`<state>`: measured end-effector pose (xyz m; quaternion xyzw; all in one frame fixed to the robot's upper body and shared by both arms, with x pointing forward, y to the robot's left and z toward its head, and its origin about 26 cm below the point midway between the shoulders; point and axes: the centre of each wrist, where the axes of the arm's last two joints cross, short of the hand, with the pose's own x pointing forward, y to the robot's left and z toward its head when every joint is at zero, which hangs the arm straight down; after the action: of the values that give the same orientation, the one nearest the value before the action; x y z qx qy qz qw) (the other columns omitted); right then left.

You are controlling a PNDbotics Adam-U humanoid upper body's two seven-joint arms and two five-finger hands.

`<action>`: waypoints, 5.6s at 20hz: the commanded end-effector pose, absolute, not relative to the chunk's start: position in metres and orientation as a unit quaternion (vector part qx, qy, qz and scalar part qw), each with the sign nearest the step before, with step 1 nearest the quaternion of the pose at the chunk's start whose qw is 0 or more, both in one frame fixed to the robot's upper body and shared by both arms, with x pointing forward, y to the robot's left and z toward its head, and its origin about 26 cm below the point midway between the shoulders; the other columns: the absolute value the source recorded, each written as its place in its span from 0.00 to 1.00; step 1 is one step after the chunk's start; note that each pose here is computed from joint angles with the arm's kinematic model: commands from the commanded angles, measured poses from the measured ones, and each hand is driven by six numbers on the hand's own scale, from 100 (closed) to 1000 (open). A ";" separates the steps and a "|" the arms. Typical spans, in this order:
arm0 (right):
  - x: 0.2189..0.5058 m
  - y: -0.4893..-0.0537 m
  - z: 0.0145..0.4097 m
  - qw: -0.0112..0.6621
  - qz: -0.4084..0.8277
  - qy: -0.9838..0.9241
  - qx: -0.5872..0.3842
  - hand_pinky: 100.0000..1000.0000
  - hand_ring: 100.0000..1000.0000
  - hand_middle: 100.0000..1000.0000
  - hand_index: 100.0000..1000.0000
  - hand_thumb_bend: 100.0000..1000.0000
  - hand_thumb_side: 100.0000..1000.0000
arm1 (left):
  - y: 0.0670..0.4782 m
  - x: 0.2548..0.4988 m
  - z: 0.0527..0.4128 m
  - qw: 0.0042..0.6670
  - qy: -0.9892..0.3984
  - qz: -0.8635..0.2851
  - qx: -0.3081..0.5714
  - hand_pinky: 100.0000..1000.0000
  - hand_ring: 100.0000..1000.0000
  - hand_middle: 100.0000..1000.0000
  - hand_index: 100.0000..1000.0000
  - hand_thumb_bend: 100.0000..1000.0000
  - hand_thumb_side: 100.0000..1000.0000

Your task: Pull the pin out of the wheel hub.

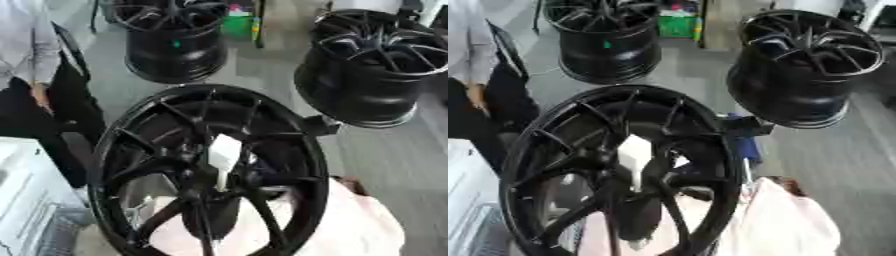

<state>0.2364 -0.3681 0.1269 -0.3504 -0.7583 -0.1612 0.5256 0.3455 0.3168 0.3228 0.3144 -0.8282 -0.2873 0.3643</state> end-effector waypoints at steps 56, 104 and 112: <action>0.236 -0.362 0.130 0.539 -0.153 -0.761 -0.327 0.66 0.64 0.67 0.72 0.00 0.71 | 0.134 0.293 0.339 0.220 -0.547 -0.804 0.072 0.81 0.80 0.71 0.87 0.47 0.32; 0.238 -0.355 0.126 0.547 -0.177 -0.760 -0.303 0.66 0.64 0.67 0.72 0.00 0.73 | 0.146 0.365 0.261 0.322 -0.493 -0.798 0.126 0.82 0.81 0.72 0.85 0.45 0.23; 0.239 -0.355 0.127 0.544 -0.181 -0.761 -0.303 0.66 0.64 0.67 0.72 0.00 0.73 | 0.143 0.363 0.263 0.324 -0.496 -0.797 0.116 0.81 0.81 0.72 0.86 0.46 0.25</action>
<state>0.2392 -0.3540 0.1179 -0.3048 -0.7517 -0.1803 0.5563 0.3655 0.1450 0.2527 0.1097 -0.4883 -0.7994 0.3324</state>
